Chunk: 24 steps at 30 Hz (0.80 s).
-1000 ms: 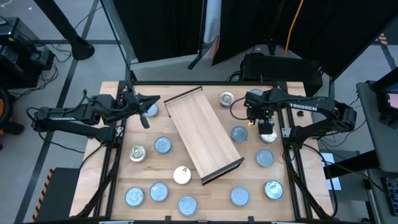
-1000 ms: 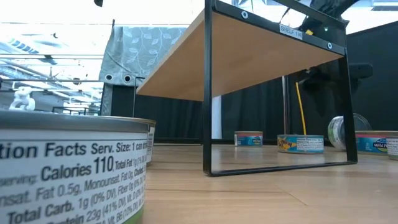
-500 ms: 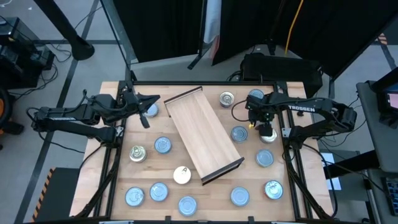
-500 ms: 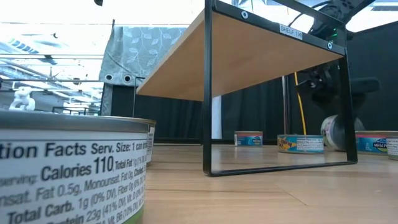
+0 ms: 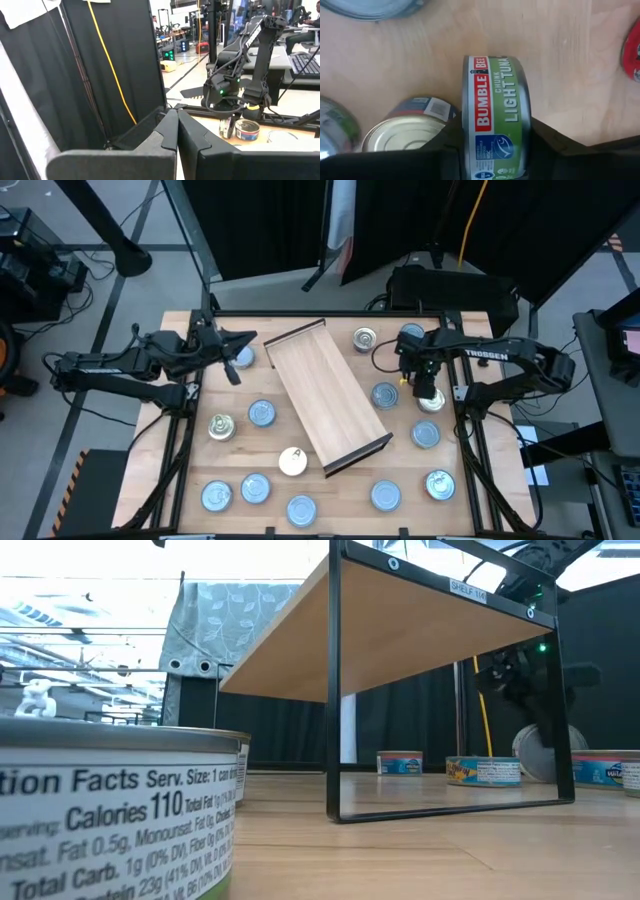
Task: Stack canned seafood by type on shelf
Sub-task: Put the right green tuna can on the shelf
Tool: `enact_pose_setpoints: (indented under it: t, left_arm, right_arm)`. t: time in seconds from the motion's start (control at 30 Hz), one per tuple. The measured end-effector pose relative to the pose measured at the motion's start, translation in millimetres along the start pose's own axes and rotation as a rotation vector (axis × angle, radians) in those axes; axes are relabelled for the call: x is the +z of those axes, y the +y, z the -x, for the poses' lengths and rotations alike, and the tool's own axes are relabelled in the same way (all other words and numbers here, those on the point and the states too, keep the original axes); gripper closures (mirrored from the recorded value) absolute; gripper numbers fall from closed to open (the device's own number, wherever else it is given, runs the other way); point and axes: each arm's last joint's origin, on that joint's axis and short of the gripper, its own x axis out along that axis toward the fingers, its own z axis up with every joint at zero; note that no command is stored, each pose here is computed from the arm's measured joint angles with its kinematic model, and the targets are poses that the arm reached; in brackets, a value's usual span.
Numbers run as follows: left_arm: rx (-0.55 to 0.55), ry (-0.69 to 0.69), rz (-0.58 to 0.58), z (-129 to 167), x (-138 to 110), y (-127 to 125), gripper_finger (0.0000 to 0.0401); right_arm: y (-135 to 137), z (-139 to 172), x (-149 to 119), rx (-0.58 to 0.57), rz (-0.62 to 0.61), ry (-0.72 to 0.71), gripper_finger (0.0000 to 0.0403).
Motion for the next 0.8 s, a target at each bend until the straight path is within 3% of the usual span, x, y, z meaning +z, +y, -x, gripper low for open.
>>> enact_pose_setpoints:
  t: [0.23, 0.43, 0.7, 0.8]
  left_arm:
    - [0.003, -0.01, 0.005, 0.0, 1.0, 0.2, 0.0399]
    - [0.025, -0.006, 0.002, 0.0, 0.9, 0.8, 0.0399]
    - [0.026, -0.003, -0.032, 0.0, 0.6, 0.8, 0.0399]
    - [0.026, -0.002, -0.034, 0.0, 0.5, 0.8, 0.0399]
  right_arm:
    - [-5.1, 44.6, 6.8, -0.016, -0.067, -0.105, 0.0268]
    - [-13.2, 104.9, 27.9, -0.005, -0.109, -0.394, 0.0276]
    - [-14.7, 166.3, 61.8, 0.331, -0.093, -0.964, 0.0268]
    - [-17.0, 177.3, 76.0, 0.378, -0.157, -1.112, 0.0269]
